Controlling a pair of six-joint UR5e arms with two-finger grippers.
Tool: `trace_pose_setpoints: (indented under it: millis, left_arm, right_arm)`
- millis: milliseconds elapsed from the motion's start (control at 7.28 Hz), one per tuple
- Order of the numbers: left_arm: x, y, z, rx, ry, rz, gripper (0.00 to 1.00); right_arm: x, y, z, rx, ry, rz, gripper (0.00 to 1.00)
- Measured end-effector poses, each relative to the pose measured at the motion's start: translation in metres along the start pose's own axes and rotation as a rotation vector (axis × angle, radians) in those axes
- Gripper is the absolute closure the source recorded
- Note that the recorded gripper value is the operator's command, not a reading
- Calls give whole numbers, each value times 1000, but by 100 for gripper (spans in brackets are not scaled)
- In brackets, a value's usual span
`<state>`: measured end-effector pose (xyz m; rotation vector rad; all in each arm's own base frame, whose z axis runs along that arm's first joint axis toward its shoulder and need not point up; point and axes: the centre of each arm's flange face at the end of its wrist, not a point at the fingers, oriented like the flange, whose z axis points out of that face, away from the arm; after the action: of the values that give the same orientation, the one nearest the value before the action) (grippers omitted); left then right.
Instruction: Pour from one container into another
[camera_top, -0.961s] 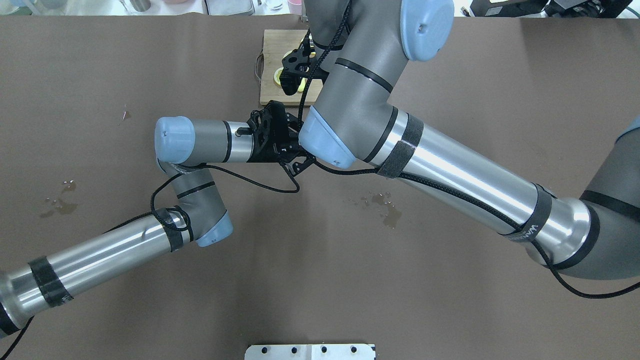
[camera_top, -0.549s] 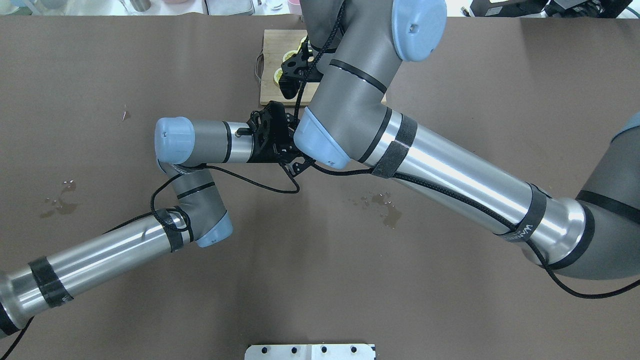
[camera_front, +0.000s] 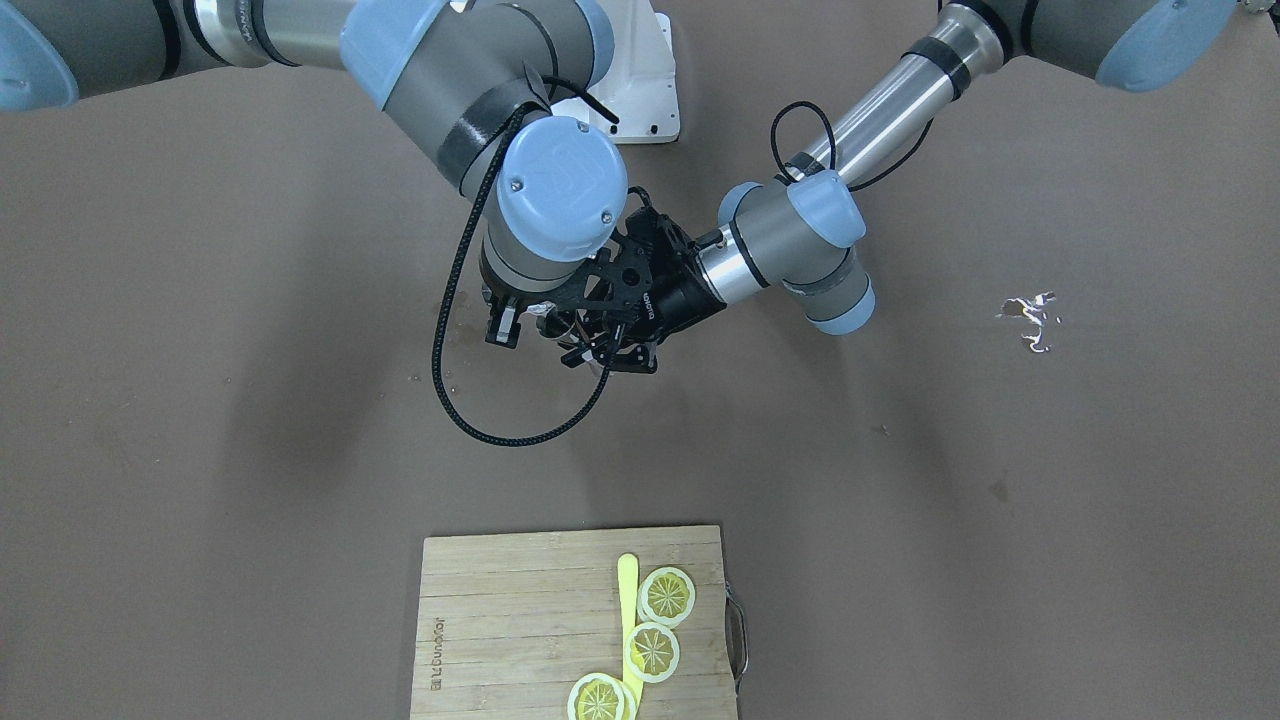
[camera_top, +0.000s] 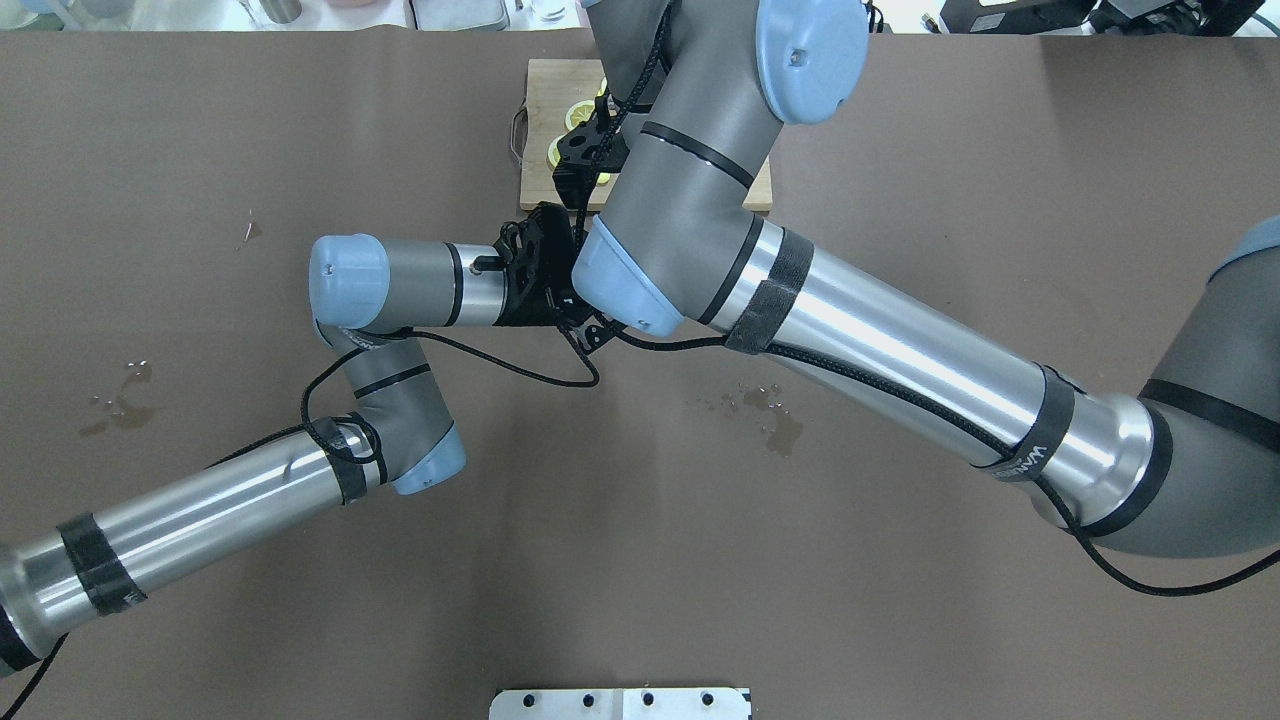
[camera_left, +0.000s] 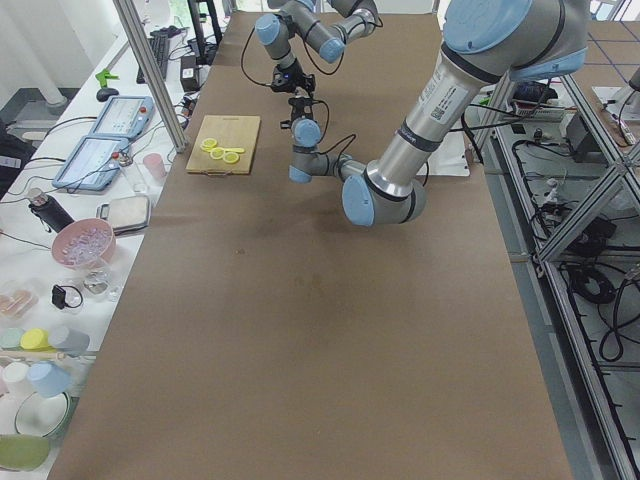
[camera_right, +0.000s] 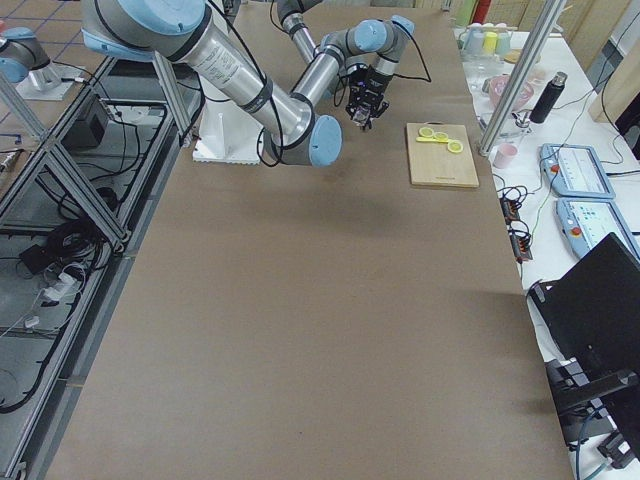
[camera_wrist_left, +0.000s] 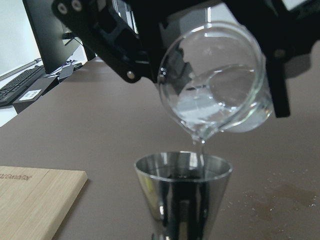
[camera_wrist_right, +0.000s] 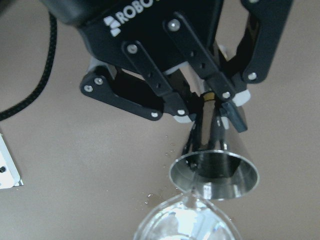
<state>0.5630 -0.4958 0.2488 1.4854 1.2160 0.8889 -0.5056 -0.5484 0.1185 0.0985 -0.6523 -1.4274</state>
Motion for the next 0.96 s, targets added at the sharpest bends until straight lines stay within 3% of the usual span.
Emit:
trace_pose_setpoints:
  millis: [961]
  left_arm:
    - [3, 0, 1, 6, 3, 1, 100]
  right_arm:
    - [-1, -1, -2, -19, -14, -23, 100]
